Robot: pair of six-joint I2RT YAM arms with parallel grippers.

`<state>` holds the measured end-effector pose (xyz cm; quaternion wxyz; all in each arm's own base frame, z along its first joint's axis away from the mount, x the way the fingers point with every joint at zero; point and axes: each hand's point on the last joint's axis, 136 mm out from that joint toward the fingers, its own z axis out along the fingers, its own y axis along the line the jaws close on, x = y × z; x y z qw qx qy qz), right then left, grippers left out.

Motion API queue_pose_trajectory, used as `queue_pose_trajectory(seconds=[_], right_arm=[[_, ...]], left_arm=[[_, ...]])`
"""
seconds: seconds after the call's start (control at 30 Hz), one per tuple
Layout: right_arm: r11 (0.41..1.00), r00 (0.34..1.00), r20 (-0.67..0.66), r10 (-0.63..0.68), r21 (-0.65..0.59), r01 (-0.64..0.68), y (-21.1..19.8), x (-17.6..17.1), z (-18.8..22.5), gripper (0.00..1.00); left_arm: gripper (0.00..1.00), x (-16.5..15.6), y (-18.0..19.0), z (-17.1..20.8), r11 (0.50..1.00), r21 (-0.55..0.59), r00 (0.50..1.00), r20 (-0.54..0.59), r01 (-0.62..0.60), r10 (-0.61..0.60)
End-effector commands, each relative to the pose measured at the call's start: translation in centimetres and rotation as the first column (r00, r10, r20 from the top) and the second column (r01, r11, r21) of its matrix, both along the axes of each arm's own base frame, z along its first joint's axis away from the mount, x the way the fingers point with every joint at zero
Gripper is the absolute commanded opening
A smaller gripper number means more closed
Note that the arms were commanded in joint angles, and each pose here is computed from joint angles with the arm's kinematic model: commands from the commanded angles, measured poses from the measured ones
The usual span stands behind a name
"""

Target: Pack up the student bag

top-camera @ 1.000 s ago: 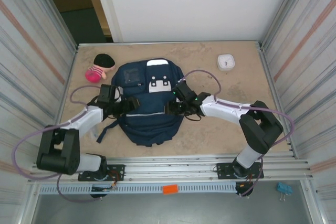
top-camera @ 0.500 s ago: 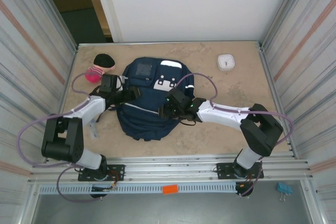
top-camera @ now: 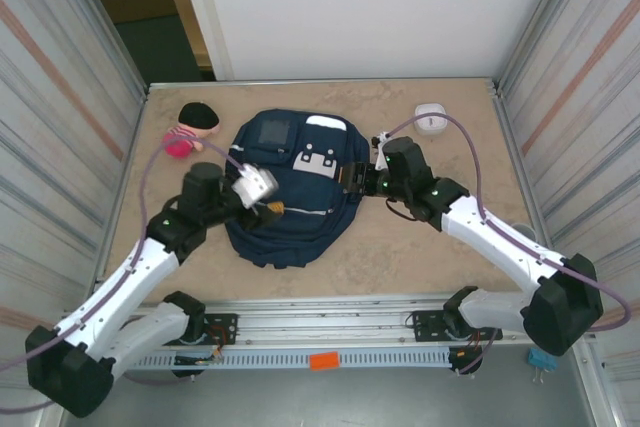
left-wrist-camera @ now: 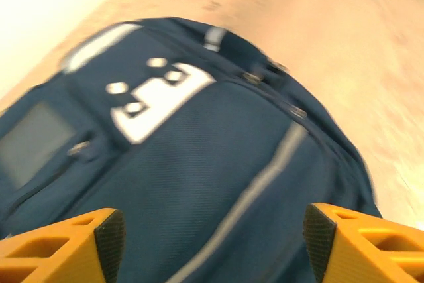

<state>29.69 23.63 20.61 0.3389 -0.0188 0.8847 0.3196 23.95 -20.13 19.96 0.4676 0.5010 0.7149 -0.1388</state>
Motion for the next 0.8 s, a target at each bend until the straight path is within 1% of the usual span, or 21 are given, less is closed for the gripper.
queue_pose_trajectory(seconds=[0.0,0.13,0.2,0.37,0.43,0.53,0.57,0.67,0.77], right_arm=[[0.997,0.997,0.026,0.067,0.022,-0.068,0.3,0.0,0.1,0.60],[0.997,0.998,0.011,0.067,0.034,-0.067,0.6,0.2,-0.6,0.60],[0.997,0.998,0.002,0.067,0.042,-0.067,0.7,0.2,-1.1,0.59],[0.998,0.999,-0.006,0.051,0.038,-0.051,0.5,0.1,-1.8,0.59],[0.998,0.999,-0.006,0.046,0.032,-0.046,0.3,0.0,-2.0,0.59],[0.999,0.999,-0.007,0.042,0.029,-0.042,0.1,-0.1,-2.2,0.59],[0.999,0.999,-0.008,0.043,0.027,-0.042,0.1,-0.2,-2.2,0.59],[0.999,0.999,-0.010,0.042,0.023,-0.042,0.0,-0.2,-2.4,0.60],[0.999,0.999,-0.009,0.045,0.022,-0.044,0.0,-0.2,-2.6,0.59]], left_arm=[[0.75,-1.9,-1.3,-3.7,0.960,0.200,0.977,0.043,0.197,-0.210],[0.75,-1.1,-2.7,-5.8,0.942,0.242,0.970,0.011,0.232,-0.242],[0.75,-0.5,-3.5,-6.4,0.936,0.256,0.967,0.018,0.241,-0.254],[0.77,0.2,-4.8,-7.7,0.917,0.276,0.954,-0.005,0.288,-0.298],[0.77,0.6,-5.1,-8.4,0.913,0.289,0.954,-0.013,0.289,-0.298],[0.75,1.6,-5.2,-9.2,0.910,0.325,0.962,0.000,0.258,-0.273],[0.74,1.8,-5.2,-9.4,0.909,0.331,0.963,0.003,0.253,-0.269],[0.66,2.6,-5.2,-9.3,0.921,0.326,0.972,0.019,0.214,-0.233],[0.51,3.1,-5.2,-9.0,0.932,0.316,0.978,0.039,0.180,-0.203]])
